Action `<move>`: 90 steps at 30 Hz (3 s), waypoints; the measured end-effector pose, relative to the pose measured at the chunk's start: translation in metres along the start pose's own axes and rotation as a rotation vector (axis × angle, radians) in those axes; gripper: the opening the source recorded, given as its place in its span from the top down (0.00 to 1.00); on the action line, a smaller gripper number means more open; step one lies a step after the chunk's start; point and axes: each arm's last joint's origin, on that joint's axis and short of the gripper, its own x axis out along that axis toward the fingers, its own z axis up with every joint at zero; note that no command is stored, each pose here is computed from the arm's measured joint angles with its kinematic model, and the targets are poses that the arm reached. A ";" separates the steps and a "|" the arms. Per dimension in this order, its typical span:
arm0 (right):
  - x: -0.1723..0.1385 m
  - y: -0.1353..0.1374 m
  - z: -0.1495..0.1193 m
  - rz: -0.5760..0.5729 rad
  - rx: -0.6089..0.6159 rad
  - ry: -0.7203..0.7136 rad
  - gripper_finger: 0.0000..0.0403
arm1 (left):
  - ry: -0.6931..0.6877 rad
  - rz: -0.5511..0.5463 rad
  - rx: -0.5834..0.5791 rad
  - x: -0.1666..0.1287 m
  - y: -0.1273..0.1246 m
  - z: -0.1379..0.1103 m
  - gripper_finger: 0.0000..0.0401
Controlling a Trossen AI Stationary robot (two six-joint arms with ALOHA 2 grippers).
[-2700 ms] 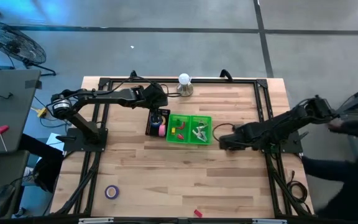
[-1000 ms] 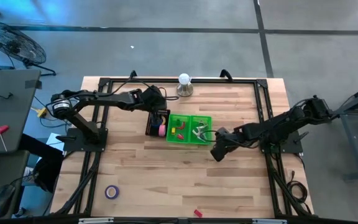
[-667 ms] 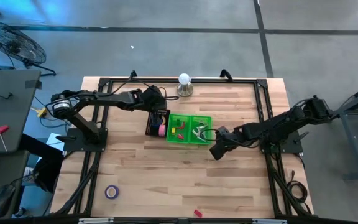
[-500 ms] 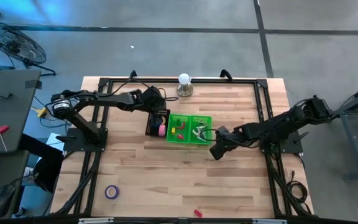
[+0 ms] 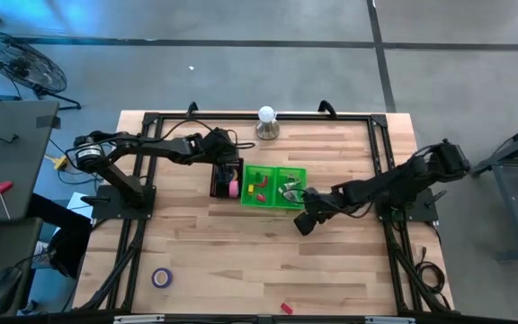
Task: Pick and place Stapler, Stapler remover, tape
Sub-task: Put the black staple remover into the right green bin
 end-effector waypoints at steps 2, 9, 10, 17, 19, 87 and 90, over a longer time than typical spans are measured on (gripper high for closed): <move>0.002 0.001 0.000 0.016 -0.001 0.005 0.60 | 0.001 0.000 0.000 0.000 0.000 0.000 0.28; 0.002 0.004 -0.001 0.077 -0.060 0.060 0.65 | 0.001 0.001 0.000 0.000 0.000 0.000 0.28; 0.002 0.004 -0.002 0.086 -0.060 0.074 0.65 | 0.001 0.001 0.000 0.000 0.000 0.000 0.28; 0.002 0.009 -0.010 0.120 -0.127 0.104 0.67 | 0.002 0.001 0.000 0.000 0.000 0.000 0.28; 0.002 0.010 -0.013 0.123 -0.163 0.108 0.67 | 0.002 0.001 0.000 0.000 0.000 0.000 0.28; -0.073 0.067 0.055 -0.440 -0.963 -0.159 0.92 | -0.207 -0.480 -0.252 -0.017 -0.066 0.046 0.28; -0.071 0.053 0.070 -0.435 -0.837 -0.144 0.81 | -0.207 -0.480 -0.253 -0.018 -0.064 0.049 0.28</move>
